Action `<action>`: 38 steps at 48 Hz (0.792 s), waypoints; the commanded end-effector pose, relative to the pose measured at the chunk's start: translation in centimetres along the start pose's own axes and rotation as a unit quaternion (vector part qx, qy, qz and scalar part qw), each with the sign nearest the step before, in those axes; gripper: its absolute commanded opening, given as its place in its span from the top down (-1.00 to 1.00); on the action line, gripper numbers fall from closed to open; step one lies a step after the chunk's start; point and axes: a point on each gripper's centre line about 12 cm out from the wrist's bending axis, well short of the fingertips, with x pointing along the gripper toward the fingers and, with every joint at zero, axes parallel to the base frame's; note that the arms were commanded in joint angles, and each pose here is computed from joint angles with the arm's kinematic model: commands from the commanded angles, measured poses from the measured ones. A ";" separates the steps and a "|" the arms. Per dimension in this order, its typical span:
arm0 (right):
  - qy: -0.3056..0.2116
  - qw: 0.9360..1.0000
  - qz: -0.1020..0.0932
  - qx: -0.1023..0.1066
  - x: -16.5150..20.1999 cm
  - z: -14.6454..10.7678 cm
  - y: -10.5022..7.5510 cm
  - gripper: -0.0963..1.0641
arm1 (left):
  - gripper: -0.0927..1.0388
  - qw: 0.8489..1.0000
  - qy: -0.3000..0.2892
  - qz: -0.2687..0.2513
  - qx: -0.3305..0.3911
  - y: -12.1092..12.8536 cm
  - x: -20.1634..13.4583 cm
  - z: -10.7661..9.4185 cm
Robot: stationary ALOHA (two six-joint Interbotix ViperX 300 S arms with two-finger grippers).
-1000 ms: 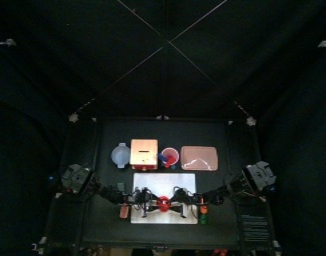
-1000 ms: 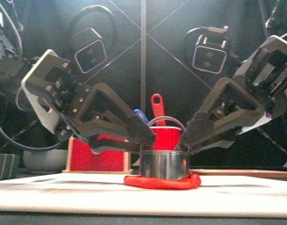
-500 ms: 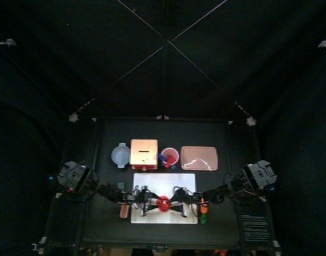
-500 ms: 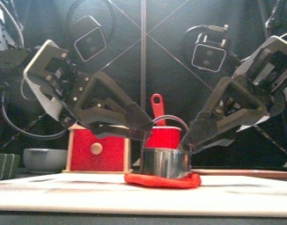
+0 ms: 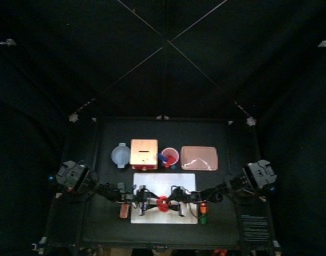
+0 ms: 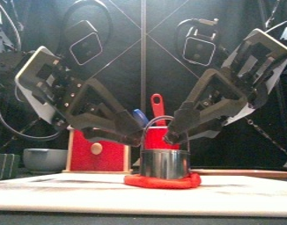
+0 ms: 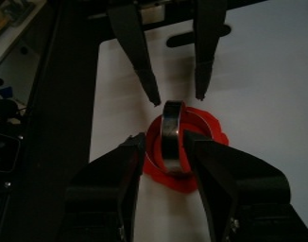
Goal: Get the cutter from the drawer then cut the dough then place the extra dough in the bowl
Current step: Cut the dough
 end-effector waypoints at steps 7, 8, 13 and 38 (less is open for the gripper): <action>-0.030 1.000 0.002 0.001 -0.3 2.2 -0.2 -0.49 | -0.45 1.000 0.026 -0.001 -0.013 -0.2 0.3 0.3; -0.030 1.000 0.002 0.001 -0.3 2.2 -0.3 -0.50 | -0.44 1.000 0.029 -0.001 -0.013 -0.2 0.4 0.2; -0.031 1.000 -0.001 0.002 -0.2 2.3 -0.5 -0.49 | -0.33 0.999 0.036 -0.002 -0.014 -0.4 0.7 0.0; -0.025 1.000 0.001 -0.005 0.2 2.0 -0.5 -0.46 | -0.12 0.999 0.043 -0.001 -0.014 -0.5 1.4 -0.6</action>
